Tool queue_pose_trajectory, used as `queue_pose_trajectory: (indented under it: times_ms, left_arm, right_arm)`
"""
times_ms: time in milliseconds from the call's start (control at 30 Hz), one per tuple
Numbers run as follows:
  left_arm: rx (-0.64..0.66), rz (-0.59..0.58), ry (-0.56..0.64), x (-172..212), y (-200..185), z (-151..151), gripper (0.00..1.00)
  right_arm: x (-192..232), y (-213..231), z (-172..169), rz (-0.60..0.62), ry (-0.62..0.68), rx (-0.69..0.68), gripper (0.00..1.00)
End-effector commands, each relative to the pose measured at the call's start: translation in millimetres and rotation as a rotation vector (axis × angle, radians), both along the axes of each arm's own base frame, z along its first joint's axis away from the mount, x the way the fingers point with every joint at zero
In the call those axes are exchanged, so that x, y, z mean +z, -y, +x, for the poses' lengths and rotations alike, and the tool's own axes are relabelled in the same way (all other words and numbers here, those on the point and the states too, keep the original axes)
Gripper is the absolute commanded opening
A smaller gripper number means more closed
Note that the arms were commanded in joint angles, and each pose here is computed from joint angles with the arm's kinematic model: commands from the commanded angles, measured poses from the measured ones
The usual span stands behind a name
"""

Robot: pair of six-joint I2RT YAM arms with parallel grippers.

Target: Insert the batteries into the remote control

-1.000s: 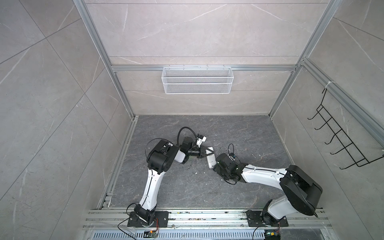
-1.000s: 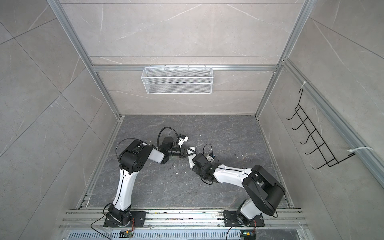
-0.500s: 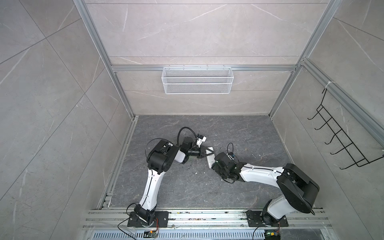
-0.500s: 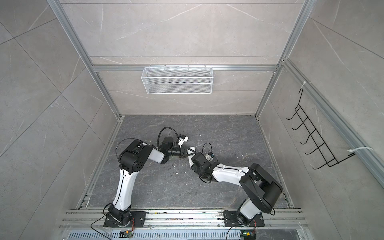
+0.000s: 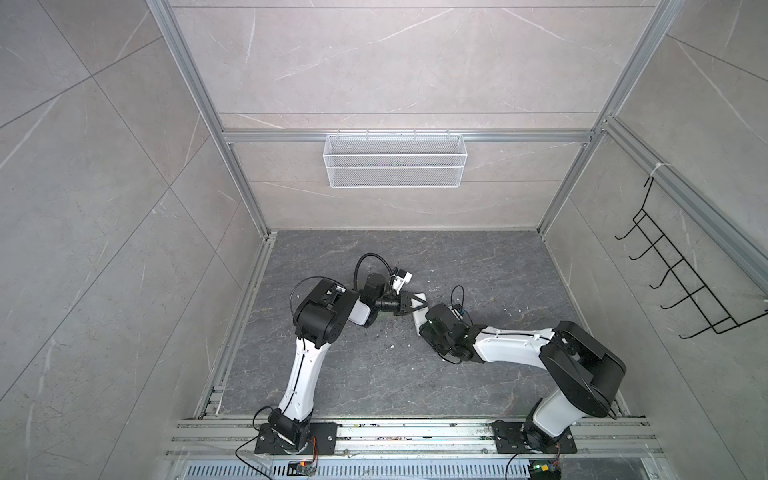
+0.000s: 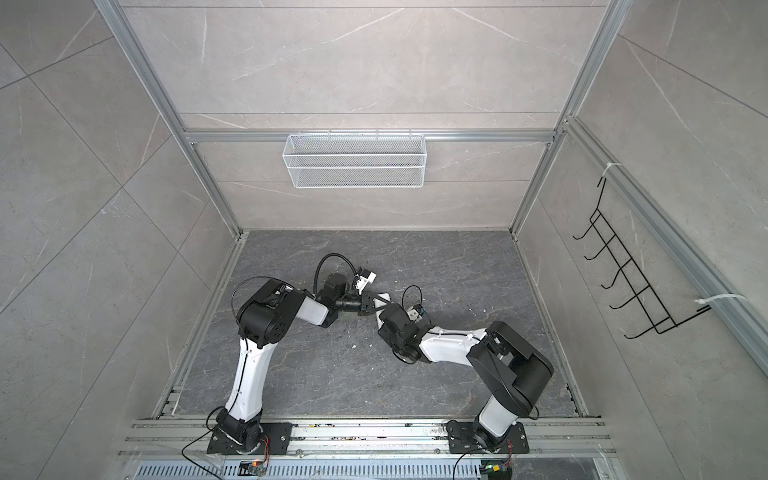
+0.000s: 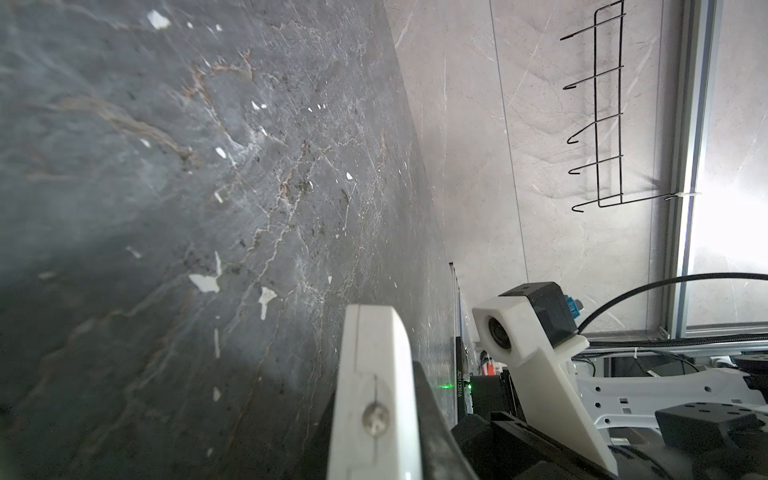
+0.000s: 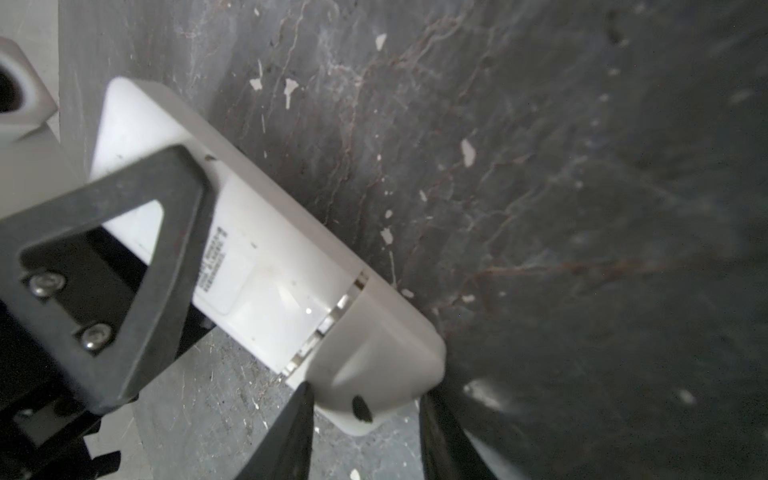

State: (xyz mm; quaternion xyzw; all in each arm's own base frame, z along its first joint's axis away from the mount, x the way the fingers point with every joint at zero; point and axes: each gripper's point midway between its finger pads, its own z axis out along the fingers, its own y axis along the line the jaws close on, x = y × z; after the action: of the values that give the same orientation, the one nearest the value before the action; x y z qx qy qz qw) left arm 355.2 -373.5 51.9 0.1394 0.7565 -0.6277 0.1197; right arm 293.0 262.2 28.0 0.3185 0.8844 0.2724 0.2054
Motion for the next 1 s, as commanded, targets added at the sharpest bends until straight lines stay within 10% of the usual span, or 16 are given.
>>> queue_pose_trajectory:
  times_ms: [0, 367, 967]
  left_arm:
    - [-0.051, 0.009, -0.060, -5.2, 3.8, -16.1, 0.00]
    - [-0.059, -0.018, -0.085, -4.9, 5.6, -16.0, 0.00]
    - [-0.021, -0.018, -0.111, -8.9, 1.4, -9.8, 0.00]
  right_arm:
    - [-34.7, 14.9, -12.2, -0.068, -0.091, -0.040, 0.36]
    - [-24.9, 19.2, 1.1, -0.119, 0.022, -0.006, 0.26]
    - [-18.9, 36.4, -15.9, -0.106, 0.033, -0.001, 0.39]
